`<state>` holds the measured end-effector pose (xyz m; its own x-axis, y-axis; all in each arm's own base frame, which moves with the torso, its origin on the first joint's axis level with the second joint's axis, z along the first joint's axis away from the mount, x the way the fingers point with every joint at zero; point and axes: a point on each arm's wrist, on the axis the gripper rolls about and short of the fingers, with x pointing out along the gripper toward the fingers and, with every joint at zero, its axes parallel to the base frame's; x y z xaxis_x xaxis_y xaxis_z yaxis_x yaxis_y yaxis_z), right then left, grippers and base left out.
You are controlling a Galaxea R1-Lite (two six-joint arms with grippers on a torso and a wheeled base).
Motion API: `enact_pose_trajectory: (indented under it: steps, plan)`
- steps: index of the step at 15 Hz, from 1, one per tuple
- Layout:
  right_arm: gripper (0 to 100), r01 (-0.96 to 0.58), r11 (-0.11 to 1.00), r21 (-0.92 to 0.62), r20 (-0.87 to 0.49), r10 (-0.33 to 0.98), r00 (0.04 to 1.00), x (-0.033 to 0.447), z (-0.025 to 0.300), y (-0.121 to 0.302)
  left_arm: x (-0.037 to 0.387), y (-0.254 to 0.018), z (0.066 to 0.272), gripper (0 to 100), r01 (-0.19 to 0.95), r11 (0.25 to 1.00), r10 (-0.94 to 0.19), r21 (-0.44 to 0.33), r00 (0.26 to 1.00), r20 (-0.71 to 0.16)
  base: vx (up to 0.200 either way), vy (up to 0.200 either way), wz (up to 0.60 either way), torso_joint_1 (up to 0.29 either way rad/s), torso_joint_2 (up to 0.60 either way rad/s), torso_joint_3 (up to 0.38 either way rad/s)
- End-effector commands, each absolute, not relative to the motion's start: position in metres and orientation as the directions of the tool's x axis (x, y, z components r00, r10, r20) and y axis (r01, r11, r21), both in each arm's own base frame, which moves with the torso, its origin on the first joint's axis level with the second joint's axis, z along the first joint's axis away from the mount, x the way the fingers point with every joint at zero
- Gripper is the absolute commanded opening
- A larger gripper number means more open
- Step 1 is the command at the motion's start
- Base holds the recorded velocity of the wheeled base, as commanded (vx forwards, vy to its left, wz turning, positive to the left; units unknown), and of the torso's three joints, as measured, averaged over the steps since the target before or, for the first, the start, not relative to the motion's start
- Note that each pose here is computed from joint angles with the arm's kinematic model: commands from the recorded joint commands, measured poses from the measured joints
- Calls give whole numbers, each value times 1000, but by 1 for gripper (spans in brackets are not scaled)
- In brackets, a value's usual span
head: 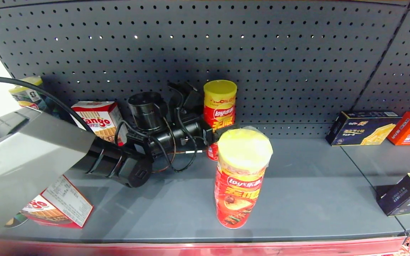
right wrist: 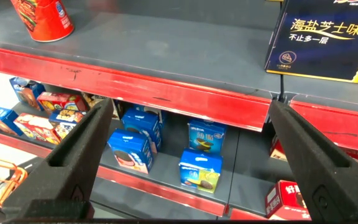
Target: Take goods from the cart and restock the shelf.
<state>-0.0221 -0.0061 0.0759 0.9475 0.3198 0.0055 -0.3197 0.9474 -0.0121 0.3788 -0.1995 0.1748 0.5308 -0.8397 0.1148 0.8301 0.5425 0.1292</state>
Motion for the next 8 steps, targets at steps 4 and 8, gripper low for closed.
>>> enact_pose_trajectory:
  steps: [4, 8]
  plan:
    - [100, -319, 948, -12, 5, 319, 948, -22, 76, -6, 368, -193, 199, 100, 823, 547, -836, 150, 528, 153, 0, 0, 0, 0, 0, 0]
    - [100, -321, 947, -12, 5, 321, 947, -22, 76, -6, 353, -185, 208, 100, 791, 598, -801, 132, 582, 138, 0, 0, 0, 0, 0, 0]
